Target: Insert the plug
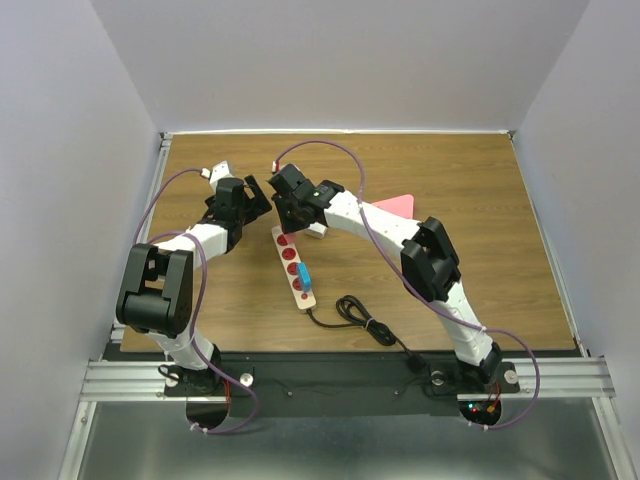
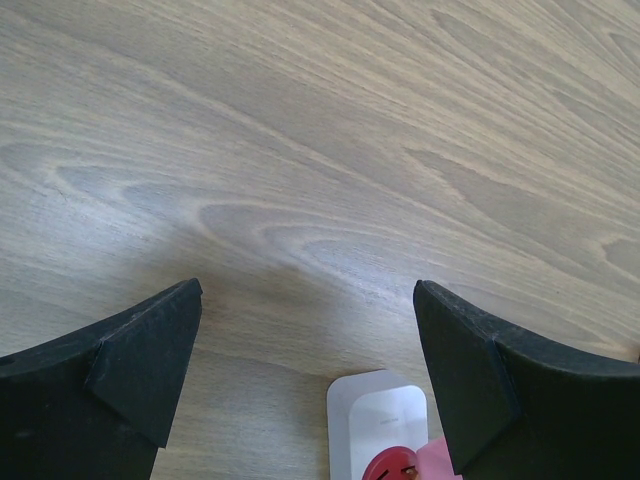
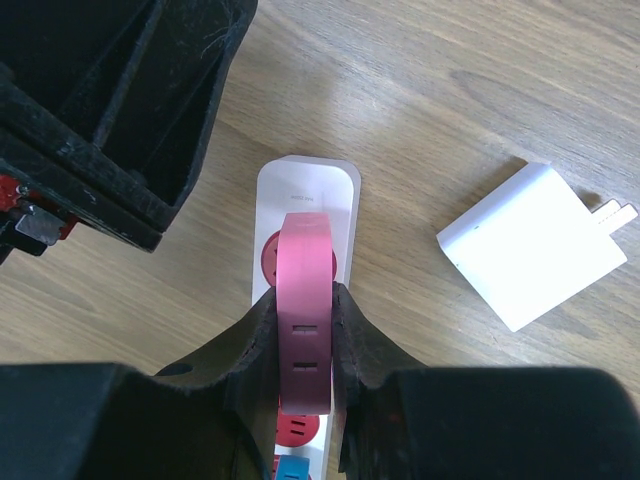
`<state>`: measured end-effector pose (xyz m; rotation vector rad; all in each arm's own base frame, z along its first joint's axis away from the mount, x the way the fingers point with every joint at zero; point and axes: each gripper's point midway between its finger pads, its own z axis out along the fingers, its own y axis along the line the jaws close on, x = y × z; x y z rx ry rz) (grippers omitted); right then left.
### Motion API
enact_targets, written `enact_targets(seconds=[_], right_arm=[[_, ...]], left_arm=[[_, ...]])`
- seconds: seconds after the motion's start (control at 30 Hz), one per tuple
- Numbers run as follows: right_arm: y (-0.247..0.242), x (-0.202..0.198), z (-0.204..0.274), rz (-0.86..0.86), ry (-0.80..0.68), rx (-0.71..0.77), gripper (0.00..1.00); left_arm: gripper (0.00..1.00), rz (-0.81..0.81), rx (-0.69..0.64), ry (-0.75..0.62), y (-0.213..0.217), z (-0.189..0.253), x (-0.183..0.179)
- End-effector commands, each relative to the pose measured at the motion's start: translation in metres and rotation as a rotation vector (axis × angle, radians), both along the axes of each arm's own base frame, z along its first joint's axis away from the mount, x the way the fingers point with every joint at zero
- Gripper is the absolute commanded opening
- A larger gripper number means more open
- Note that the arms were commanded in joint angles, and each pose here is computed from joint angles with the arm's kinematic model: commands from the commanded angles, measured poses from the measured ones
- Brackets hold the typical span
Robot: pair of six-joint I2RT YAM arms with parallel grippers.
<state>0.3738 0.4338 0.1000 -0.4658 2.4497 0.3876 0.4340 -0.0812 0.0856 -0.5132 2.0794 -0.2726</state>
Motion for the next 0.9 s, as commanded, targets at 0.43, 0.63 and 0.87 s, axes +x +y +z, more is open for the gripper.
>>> enact_targets(seconds=[0.43, 0.63, 0.87], right_arm=[[-0.010, -0.017, -0.049, 0.010, 0.049, -0.148, 0.01], [-0.019, -0.017, -0.053, -0.010, 0.036, -0.198, 0.00], [-0.028, -0.017, -0.058, -0.023, 0.033, -0.239, 0.00]], left_arm=[[0.99, -0.013, 0.004, -0.057, 0.000, 0.016, 0.003], [0.99, -0.014, 0.002, -0.061, 0.000, 0.018, 0.003], [0.99, -0.014, 0.004, -0.061, 0.001, 0.018, 0.002]])
